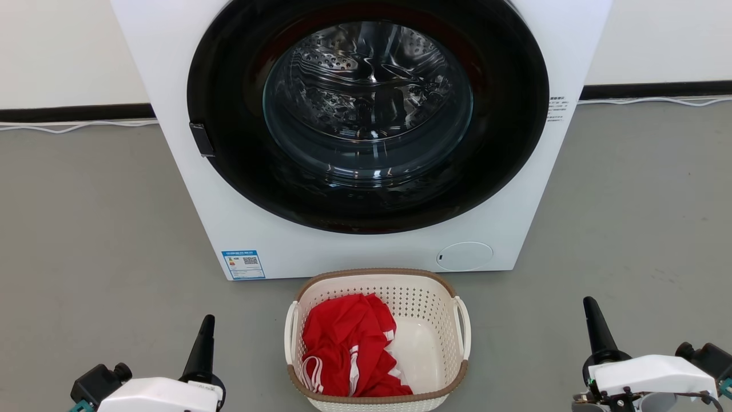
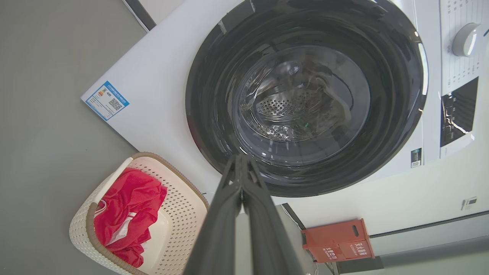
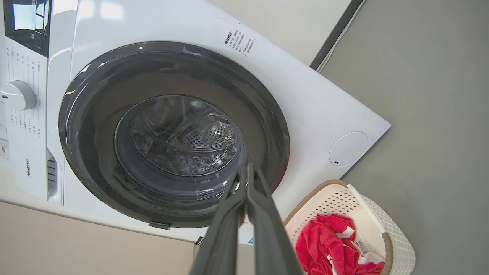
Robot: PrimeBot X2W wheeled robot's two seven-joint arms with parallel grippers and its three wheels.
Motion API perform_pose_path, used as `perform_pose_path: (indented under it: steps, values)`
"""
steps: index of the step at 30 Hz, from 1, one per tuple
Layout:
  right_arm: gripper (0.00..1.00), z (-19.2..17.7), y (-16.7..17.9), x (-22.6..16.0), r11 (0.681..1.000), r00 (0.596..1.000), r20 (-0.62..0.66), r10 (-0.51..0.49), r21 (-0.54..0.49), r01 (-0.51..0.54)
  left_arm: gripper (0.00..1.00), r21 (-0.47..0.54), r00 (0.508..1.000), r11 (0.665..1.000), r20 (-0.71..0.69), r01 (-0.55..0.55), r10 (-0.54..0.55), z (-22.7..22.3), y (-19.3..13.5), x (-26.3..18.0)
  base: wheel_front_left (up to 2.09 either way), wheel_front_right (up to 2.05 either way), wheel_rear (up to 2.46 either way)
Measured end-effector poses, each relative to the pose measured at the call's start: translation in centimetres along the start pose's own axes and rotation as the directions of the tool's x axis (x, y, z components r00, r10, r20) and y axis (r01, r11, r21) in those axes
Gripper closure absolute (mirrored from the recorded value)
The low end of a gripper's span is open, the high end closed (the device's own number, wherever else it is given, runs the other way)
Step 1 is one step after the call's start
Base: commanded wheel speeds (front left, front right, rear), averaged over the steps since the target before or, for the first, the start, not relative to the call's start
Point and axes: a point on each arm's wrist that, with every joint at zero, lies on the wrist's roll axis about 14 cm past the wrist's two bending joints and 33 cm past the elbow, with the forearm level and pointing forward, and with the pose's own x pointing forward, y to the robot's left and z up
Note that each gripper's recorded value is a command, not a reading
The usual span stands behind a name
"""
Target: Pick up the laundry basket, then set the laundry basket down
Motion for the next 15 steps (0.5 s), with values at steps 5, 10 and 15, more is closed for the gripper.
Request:
perform_pose_path:
  steps: [5, 10, 15]
  values:
    - [1.0, -0.03, 0.0, 0.06, 0.999, 1.0, -0.007, -0.001, 0.051, 0.001, 1.0, -0.052, 1.0, 0.999, -0.002, -0.002, 0.002, 0.09, 0.06, 0.0, 0.0, 0.0, 0.0]
    - [1.0, 0.05, 0.04, 0.13, 0.994, 1.0, -0.006, -0.001, 0.111, 0.001, 1.0, -0.114, 1.0, 0.993, 0.002, 0.008, -0.008, 0.45, -0.31, 0.28, 0.0, 0.0, 0.0]
    - [1.0, 0.15, -0.01, 0.18, 0.986, 1.0, -0.009, -0.002, 0.164, 0.003, 1.0, -0.166, 1.0, 0.986, 0.003, 0.005, -0.005, 0.61, -0.19, 0.26, 0.0, 0.0, 0.0]
